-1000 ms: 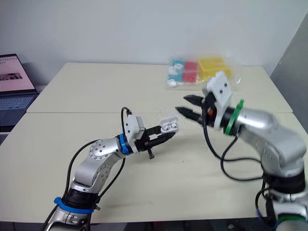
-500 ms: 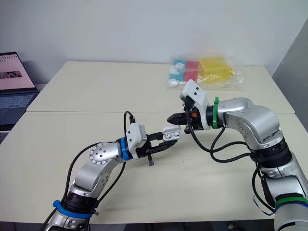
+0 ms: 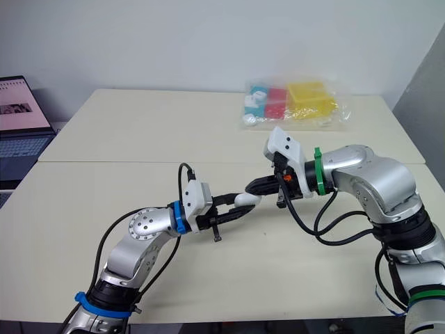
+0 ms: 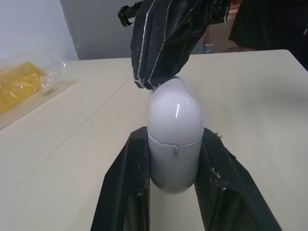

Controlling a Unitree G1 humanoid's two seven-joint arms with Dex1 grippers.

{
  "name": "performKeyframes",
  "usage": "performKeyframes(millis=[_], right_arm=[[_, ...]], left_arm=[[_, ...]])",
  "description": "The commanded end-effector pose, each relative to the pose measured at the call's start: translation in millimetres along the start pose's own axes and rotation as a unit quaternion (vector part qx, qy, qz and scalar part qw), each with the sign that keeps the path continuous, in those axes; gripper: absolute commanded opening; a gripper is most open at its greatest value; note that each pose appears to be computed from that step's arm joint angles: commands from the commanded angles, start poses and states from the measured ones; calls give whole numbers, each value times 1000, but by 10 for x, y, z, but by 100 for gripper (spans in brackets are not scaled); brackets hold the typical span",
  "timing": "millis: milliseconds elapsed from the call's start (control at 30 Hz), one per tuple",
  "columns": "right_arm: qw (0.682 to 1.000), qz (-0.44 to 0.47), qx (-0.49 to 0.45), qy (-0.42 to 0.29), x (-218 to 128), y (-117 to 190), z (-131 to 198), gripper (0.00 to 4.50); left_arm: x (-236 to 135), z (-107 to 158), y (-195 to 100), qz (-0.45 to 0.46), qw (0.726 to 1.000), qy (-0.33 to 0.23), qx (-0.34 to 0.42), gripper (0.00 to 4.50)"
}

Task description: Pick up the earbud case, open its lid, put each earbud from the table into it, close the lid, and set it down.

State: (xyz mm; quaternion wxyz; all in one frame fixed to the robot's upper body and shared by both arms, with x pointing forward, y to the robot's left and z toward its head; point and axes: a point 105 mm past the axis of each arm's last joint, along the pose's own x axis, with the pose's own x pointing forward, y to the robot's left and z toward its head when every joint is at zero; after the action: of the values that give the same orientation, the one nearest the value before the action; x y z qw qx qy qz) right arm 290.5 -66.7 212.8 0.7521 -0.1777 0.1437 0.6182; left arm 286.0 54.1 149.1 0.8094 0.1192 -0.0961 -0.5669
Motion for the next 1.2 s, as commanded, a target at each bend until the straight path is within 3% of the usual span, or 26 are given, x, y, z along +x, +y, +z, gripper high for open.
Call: performKeyframes(millis=[33, 133, 367, 500, 700, 867, 967, 1200], right_arm=[[1000, 7, -2, 11, 11, 51, -72, 0], [1000, -25, -12, 1, -29, -19, -66, 0], [966, -191, -169, -49, -373, -300, -2, 0], [970, -185, -159, -20, -419, -155, -239, 0], [973, -146, -176, -35, -292, 121, -278, 0], [977, -113, -180, 24, -245, 224, -501, 0], [981, -97, -163, 49, -264, 255, -585, 0], [981, -97, -156, 54, -334, 245, -546, 0]], left_arm=[[11, 216, 33, 9, 999, -37, 25, 83], [17, 193, 24, 7, 999, -30, 12, 83], [119, -80, -31, -4, 981, 38, -192, 83], [224, -339, -25, -5, 952, 94, -290, 83], [241, -586, 63, 22, 935, 131, -330, 83], [208, -644, 84, 24, 921, 146, -360, 83], [153, -721, 120, 39, 908, 166, -382, 174], [-210, -702, 133, 41, 914, 199, -352, 401]])
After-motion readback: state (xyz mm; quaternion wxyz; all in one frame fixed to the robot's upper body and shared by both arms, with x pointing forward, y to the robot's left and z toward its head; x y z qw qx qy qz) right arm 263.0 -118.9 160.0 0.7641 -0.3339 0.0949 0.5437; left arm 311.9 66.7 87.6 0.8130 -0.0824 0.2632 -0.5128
